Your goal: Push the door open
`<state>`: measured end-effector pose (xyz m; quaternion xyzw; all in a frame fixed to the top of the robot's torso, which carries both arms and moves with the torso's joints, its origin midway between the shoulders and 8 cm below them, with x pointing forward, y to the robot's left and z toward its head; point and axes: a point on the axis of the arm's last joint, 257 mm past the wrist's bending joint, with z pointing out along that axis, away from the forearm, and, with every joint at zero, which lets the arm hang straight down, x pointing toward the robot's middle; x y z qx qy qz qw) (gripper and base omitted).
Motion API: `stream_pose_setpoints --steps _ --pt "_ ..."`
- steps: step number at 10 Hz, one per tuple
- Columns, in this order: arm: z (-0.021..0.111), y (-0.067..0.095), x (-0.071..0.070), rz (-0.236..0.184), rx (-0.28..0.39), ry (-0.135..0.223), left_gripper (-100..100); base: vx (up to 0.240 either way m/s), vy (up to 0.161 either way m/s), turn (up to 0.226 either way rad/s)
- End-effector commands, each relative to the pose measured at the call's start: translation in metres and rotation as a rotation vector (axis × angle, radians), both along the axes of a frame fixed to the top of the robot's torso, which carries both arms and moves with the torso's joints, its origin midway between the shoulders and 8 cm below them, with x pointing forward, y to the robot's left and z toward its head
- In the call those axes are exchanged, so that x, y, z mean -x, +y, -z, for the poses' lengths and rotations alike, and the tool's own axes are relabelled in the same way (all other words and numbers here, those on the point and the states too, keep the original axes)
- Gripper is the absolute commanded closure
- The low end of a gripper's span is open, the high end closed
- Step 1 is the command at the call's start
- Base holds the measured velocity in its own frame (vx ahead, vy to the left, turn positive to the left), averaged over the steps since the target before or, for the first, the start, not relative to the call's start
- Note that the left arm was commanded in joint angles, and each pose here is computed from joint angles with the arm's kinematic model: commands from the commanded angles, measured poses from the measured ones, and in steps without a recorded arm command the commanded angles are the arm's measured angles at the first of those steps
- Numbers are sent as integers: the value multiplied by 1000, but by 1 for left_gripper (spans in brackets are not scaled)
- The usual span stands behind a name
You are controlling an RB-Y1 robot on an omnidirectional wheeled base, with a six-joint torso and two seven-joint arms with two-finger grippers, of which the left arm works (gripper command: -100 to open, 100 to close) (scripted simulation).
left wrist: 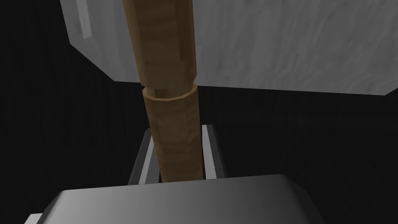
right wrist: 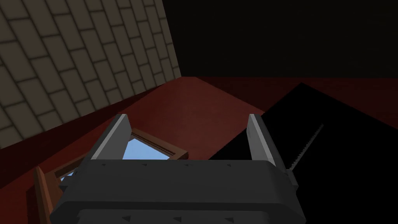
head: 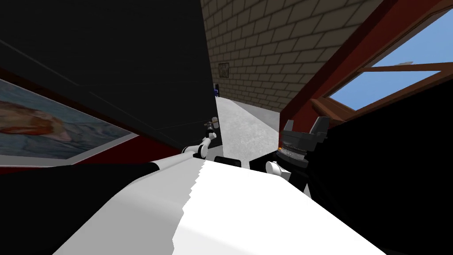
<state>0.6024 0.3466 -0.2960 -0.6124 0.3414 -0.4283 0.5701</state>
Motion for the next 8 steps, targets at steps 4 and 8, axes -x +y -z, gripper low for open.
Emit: stream_pose_setpoints --steps 4,8 --pt "-2 5 5 -61 0 -4 100 164 -30 83" --pt "-1 27 13 -117 -12 4 100 137 -28 56"
